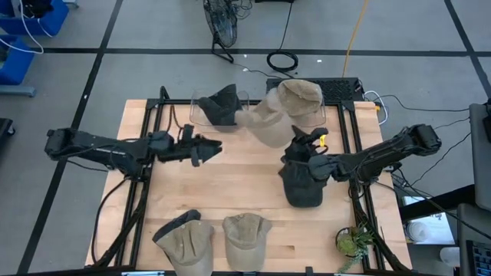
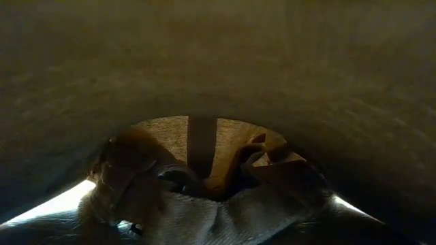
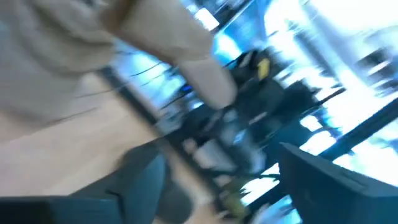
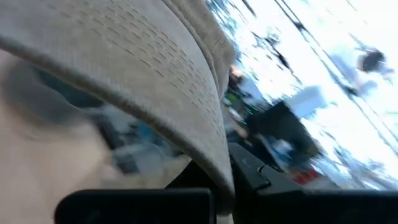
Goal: Pick & Place hat
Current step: Put the brown cap into the right transparent bin
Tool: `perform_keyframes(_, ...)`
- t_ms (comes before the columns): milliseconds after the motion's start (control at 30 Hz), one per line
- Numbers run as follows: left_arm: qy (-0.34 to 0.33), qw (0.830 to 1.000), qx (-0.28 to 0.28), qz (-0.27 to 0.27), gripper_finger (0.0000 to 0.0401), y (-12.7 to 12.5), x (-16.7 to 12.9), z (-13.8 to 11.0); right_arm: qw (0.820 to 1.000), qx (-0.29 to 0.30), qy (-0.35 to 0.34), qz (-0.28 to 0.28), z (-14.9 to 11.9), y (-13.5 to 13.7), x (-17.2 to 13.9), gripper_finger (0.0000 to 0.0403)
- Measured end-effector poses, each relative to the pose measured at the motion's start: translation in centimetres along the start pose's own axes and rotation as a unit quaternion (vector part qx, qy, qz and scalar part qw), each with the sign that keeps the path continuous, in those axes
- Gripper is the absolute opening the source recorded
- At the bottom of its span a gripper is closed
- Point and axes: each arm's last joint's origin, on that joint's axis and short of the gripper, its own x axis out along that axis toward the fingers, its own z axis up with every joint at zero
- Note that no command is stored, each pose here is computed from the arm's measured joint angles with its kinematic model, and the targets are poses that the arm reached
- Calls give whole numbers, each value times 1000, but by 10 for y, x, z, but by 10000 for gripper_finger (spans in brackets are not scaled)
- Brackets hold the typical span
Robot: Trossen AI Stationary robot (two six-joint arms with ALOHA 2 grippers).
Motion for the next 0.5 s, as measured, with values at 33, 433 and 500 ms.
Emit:
perform_keyframes(33, -5, 1000, -16, -11, 331, 1, 6, 3, 1000, -6, 6, -7, 1, -1, 0, 5)
perform_keyframes(433, -3, 997, -75, 0, 391, 10, 85, 36, 999, -5, 25, -28, 3, 3, 1, 5)
perform_keyframes(500, -9, 997, -75, -1, 383, 11, 93, 43, 999, 4, 20, -25, 4, 3, 0, 5)
